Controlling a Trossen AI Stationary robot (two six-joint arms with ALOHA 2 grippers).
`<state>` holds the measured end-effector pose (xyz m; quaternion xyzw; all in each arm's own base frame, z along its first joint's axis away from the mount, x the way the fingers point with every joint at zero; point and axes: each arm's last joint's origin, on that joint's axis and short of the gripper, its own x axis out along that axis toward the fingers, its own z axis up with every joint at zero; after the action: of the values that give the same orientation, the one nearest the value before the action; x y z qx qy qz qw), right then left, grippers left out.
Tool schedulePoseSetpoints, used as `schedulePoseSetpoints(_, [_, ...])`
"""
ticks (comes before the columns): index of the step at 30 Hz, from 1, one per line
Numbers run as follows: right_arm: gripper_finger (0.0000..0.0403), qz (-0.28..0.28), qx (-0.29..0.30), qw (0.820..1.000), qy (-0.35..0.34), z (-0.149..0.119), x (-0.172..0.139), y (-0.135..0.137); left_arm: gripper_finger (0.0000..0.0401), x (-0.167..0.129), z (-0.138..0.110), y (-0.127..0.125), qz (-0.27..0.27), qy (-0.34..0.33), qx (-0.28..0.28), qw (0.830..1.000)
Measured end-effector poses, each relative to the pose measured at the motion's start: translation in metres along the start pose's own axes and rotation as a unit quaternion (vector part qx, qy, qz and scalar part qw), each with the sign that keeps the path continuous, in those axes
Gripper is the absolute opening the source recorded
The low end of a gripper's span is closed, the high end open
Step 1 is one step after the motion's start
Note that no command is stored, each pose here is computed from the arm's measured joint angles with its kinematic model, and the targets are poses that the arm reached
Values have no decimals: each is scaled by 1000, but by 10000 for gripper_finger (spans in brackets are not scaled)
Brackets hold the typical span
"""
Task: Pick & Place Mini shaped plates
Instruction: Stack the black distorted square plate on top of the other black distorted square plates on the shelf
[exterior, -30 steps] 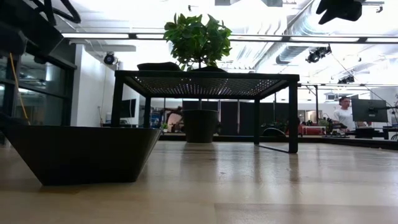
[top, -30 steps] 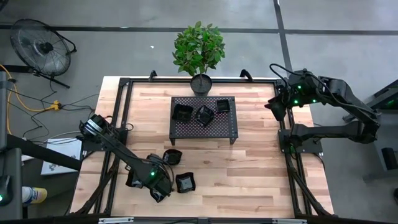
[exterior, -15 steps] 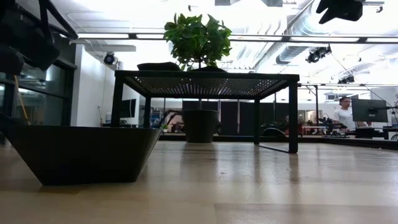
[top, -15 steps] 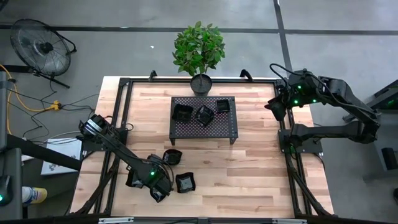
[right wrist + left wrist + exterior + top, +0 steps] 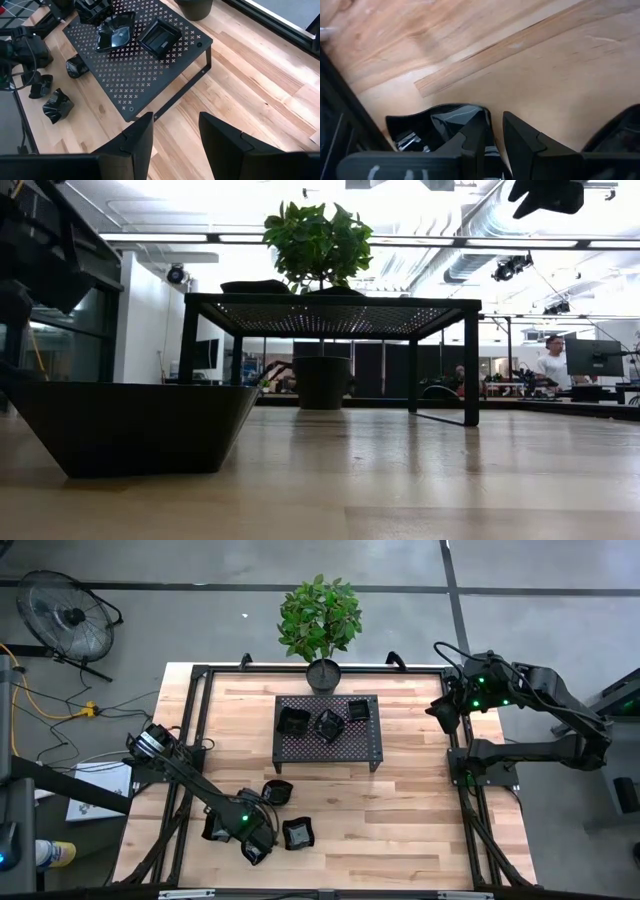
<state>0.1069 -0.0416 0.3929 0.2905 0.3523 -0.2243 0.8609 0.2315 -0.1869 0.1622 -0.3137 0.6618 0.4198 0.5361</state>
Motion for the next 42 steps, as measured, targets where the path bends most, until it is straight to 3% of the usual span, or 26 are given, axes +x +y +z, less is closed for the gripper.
schedulePoseSetpoints(8, [154,0,0,1000,0,0,0,0,58,4,0,0,-5,2,1,1000])
schedulePoseSetpoints(14, [154,0,-1,1000,0,0,0,0,10,0,0,-2,-10,3,11,1000])
schedulePoseSetpoints(18, [154,0,-7,1000,0,0,0,0,6,-2,-1,-2,-9,7,14,1000])
schedulePoseSetpoints(25, [154,0,-12,1000,0,0,0,0,2,-15,-3,-4,-8,4,57,998])
schedulePoseSetpoints(31, [153,0,-24,1000,0,0,0,0,1,-52,-4,-4,3,-45,134,990])
schedulePoseSetpoints(35, [154,0,-33,999,0,0,0,0,1,-88,-4,-3,3,-118,203,972])
schedulePoseSetpoints(38, [154,0,-41,999,0,0,0,0,1,-115,-2,0,5,-188,257,948])
schedulePoseSetpoints(40, [154,1,-42,999,0,0,0,0,0,-131,-1,1,6,-234,308,922])
schedulePoseSetpoints(42, [154,0,-45,999,0,0,0,0,0,-144,0,0,12,-284,378,881])
